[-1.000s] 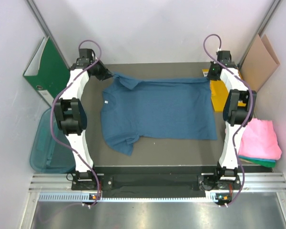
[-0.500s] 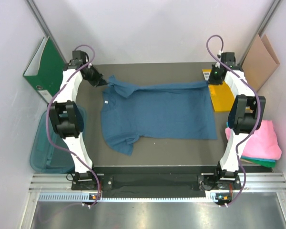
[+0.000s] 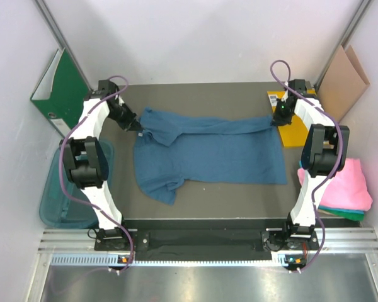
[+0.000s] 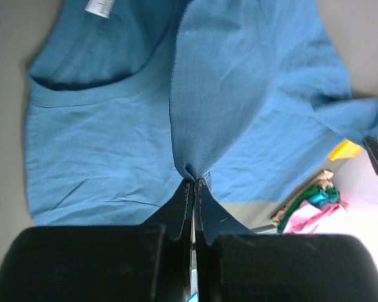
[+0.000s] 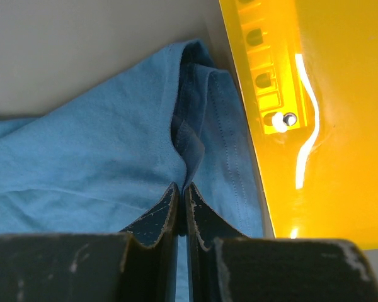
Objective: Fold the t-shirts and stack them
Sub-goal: Fold the flattened tshirt in 1/3 of the way, then grap the side of the flattened tshirt closest away from the robot with both arms, then fold the other side of the tshirt into a rectangle
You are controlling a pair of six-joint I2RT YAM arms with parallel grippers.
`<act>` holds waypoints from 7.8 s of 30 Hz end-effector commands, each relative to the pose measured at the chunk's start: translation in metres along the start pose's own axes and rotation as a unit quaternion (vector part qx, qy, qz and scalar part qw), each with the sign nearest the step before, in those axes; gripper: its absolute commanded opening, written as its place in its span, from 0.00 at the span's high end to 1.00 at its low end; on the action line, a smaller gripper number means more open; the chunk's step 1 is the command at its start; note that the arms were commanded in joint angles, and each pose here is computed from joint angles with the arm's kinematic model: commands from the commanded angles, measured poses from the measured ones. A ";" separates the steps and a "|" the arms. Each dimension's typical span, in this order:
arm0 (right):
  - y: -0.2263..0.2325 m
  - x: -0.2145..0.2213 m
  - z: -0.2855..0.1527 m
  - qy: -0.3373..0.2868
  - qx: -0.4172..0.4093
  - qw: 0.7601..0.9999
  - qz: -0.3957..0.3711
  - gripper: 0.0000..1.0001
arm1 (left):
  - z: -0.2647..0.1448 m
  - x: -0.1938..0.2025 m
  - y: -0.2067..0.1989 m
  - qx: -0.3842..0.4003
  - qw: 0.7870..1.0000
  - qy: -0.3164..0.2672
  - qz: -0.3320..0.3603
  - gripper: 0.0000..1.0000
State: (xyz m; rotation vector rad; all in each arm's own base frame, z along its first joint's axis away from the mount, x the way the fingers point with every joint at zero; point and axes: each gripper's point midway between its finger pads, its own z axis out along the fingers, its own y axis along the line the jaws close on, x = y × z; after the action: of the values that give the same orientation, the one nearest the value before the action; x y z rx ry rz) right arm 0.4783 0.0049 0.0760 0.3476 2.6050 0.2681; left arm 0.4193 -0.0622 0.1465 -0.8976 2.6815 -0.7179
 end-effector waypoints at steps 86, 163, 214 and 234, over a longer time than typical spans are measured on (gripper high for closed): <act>-0.068 0.157 -0.105 0.089 0.078 0.979 0.165 0.11 | 0.079 0.251 0.117 -0.315 0.842 0.104 0.426 1.00; -0.059 0.196 -0.072 0.145 0.041 0.985 0.089 1.00 | -0.015 0.246 0.087 -0.325 0.880 0.040 0.343 1.00; 0.008 0.011 0.001 0.015 -0.070 0.994 0.083 0.00 | 0.044 0.004 -0.022 -0.431 0.822 -0.200 0.315 1.00; 0.021 0.032 -0.024 0.029 -0.078 0.996 0.034 0.00 | 0.001 0.014 -0.002 -0.326 0.894 -0.187 0.244 0.01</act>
State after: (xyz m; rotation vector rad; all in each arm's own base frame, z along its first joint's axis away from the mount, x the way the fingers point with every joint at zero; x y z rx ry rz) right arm 0.4502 0.0289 0.0544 0.4799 2.6589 0.5367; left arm 0.4175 -0.0565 0.1027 -0.2883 2.6947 0.6773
